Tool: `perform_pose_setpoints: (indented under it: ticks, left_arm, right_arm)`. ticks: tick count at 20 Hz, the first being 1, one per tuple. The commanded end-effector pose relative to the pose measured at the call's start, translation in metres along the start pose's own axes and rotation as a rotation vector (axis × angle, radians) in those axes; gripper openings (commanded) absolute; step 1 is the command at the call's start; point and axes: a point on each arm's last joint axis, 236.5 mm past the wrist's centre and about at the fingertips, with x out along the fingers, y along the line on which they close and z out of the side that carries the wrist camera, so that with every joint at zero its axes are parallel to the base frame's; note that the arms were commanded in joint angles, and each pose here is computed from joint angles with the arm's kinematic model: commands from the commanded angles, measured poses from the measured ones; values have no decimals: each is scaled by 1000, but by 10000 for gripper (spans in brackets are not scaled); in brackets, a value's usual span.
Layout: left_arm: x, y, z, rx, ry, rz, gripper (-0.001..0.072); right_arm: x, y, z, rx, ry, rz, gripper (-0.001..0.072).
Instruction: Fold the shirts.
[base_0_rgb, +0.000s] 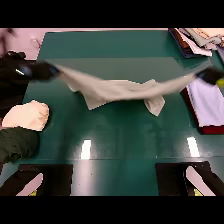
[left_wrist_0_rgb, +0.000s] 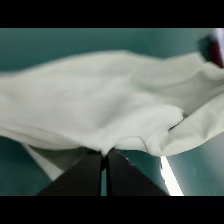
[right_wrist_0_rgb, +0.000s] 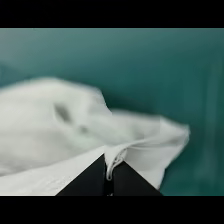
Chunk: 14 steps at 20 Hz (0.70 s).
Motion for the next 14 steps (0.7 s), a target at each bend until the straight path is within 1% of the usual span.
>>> perform_pose_setpoints:
  ticks: [1,3,5,7,8,10,11,14]
  left_arm:
    - [-137,-93,106,240,-379,-10,23]
    - [-214,-133,143,335,-573,20,23]
    - [-279,-160,163,395,-745,59,22]
    - [-323,-176,175,439,-883,89,21]
    - [-333,-178,177,448,-912,103,21]
    - [-325,-167,175,446,-874,140,21]
    - [-308,-153,173,415,-821,160,21]
    - [-215,-89,156,298,-579,205,23]
  right_arm:
    - [-121,96,86,-264,-322,33,16]
    - [-179,129,108,-357,-451,6,16]
    - [-221,148,116,-422,-521,-45,16]
    - [-246,154,124,-429,-553,-102,15]
    - [-256,156,127,-430,-555,-131,15]
    - [-265,155,132,-438,-540,-176,15]
    - [-264,152,135,-434,-531,-183,14]
    - [-234,122,145,-344,-459,-154,14]
